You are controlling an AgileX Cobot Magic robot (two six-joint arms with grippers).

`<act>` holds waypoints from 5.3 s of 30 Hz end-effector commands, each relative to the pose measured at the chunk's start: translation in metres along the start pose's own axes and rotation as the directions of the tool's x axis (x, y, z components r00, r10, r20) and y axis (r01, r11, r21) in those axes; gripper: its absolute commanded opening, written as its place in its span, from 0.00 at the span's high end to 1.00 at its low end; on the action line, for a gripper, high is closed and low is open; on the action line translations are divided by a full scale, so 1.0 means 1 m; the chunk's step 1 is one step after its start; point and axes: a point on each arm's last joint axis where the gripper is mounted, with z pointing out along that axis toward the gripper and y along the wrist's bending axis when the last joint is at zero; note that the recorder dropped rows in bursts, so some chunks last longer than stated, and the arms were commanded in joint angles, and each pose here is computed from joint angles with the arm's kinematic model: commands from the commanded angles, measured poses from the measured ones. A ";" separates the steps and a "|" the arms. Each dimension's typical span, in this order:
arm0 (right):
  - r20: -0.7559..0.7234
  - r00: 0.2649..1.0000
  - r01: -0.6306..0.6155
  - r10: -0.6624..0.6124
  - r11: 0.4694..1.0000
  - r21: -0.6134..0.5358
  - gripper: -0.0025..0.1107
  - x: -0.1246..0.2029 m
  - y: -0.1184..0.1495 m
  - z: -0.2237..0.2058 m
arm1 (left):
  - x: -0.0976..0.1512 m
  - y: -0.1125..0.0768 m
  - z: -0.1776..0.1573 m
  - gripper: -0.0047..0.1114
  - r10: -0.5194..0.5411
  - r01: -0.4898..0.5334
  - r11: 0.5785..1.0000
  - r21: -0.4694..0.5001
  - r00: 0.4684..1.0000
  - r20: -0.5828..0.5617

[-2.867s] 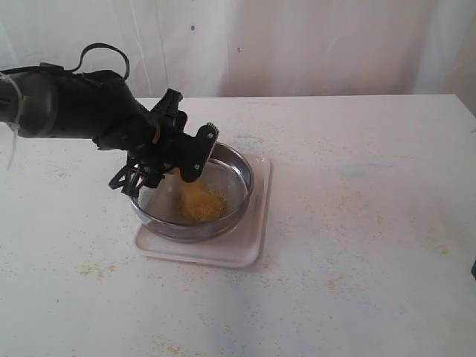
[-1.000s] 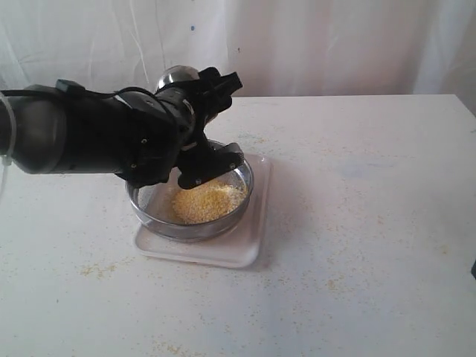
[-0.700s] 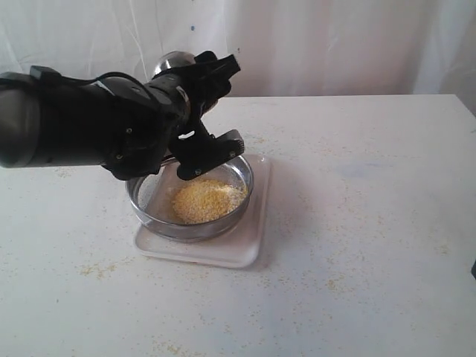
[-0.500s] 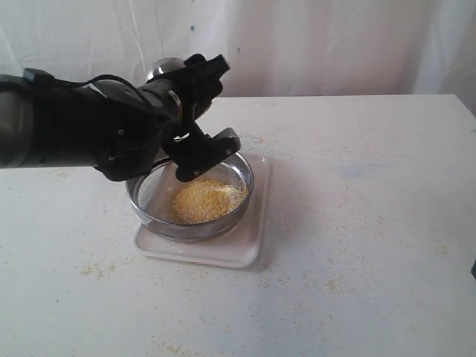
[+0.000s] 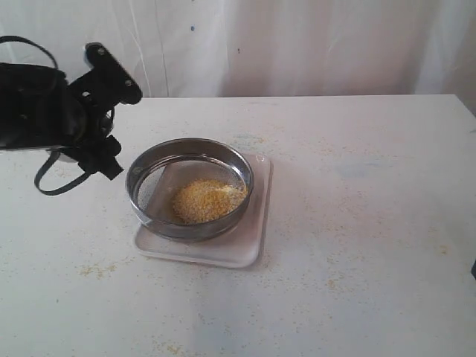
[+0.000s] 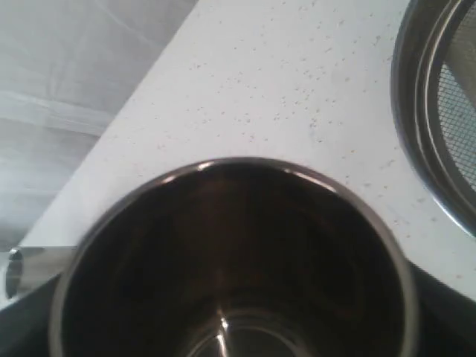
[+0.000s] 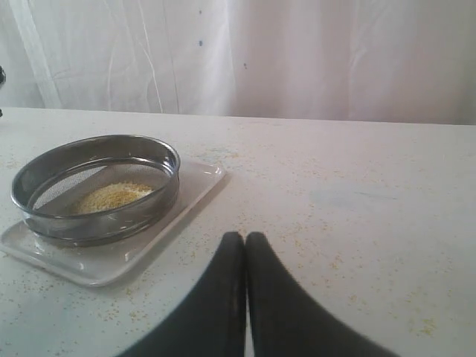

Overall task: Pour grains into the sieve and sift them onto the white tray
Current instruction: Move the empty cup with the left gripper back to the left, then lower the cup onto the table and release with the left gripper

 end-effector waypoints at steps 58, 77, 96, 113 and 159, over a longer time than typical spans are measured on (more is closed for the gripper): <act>0.010 1.000 -0.004 0.004 1.000 0.005 0.98 0.001 0.000 0.000 | 0.162 -0.022 0.094 0.96 -0.741 0.686 0.672 0.280 0.627 0.240; 0.010 1.000 -0.004 0.004 1.000 0.005 0.98 0.001 0.000 0.000 | 0.159 -0.019 0.097 0.42 -0.746 0.692 0.666 0.277 0.617 0.251; 0.010 1.000 -0.004 0.004 1.000 0.005 0.98 0.001 0.000 0.000 | 0.166 -0.020 0.100 0.38 -0.776 0.738 0.631 0.240 0.603 0.187; 0.010 1.000 -0.004 0.004 1.000 0.005 0.98 0.001 0.000 0.000 | 0.167 -0.023 0.111 0.38 -0.694 0.663 0.719 0.208 0.698 0.177; 0.010 1.000 -0.004 0.004 1.000 0.005 0.98 0.001 0.000 0.000 | 0.164 -0.004 0.044 0.06 -0.787 0.745 0.617 0.256 0.572 0.233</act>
